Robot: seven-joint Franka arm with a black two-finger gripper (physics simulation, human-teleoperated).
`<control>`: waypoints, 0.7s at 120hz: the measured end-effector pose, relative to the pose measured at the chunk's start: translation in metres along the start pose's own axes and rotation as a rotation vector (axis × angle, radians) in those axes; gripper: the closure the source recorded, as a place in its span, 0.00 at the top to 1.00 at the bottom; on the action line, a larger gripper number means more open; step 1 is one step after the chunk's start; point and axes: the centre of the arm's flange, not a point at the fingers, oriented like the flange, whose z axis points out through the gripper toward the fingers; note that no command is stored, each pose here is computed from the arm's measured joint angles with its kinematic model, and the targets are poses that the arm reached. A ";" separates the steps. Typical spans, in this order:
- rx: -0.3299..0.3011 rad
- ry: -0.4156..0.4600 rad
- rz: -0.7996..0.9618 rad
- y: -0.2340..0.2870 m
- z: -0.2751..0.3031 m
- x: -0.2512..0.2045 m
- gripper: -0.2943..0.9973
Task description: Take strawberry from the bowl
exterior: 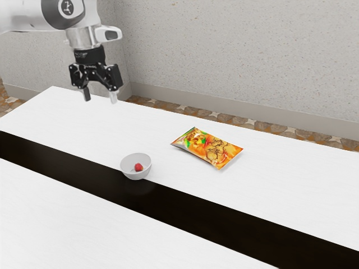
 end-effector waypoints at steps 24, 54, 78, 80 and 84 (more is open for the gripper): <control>0.012 0.004 -0.017 0.001 0.026 0.042 0.77; -0.077 -0.084 -0.189 -0.025 0.127 0.098 0.75; -0.173 -0.098 -0.304 -0.011 0.173 0.104 0.67; -0.177 -0.097 -0.310 -0.008 0.175 0.105 0.66; -0.185 -0.094 -0.325 -0.005 0.180 0.108 0.65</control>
